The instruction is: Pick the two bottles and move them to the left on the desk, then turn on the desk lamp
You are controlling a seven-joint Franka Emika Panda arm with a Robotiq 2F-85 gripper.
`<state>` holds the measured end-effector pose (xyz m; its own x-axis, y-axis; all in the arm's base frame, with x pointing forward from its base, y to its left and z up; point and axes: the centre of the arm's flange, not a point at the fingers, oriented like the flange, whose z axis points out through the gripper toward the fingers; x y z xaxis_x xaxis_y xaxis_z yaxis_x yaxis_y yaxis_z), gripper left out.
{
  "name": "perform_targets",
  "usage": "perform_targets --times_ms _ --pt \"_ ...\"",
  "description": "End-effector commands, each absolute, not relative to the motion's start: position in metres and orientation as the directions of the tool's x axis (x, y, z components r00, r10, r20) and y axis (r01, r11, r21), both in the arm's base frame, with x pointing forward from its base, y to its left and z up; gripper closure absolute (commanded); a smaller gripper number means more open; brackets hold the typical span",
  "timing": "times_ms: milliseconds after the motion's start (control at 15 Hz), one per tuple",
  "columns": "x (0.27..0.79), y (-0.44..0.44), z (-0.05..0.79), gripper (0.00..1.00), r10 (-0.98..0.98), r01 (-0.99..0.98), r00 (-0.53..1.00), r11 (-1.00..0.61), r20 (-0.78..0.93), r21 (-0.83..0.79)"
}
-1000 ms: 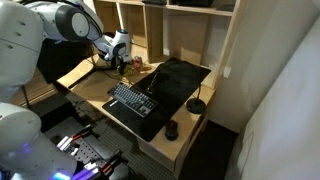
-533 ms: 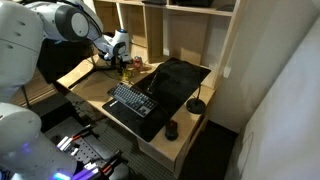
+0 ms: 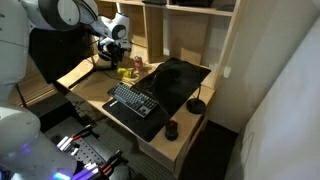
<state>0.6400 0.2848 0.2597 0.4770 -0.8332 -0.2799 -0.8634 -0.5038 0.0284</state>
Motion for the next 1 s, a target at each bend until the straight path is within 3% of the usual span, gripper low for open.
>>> perform_targets --times_ms 0,200,533,667,933 --pt "0.629 0.236 0.324 0.0 -0.799 -0.825 0.458 -0.545 -0.389 0.151" --pt "0.623 0.181 0.367 0.0 -0.81 -0.818 0.385 -0.521 -0.442 0.242" --pt "0.624 0.163 0.384 0.0 -0.818 -0.84 0.363 -0.495 -0.447 0.224" --pt "0.648 0.147 0.348 0.0 -0.895 -0.902 0.231 -0.344 -0.382 0.26" --pt "0.699 0.076 0.29 0.0 -0.966 -0.974 0.102 -0.145 -0.237 0.174"
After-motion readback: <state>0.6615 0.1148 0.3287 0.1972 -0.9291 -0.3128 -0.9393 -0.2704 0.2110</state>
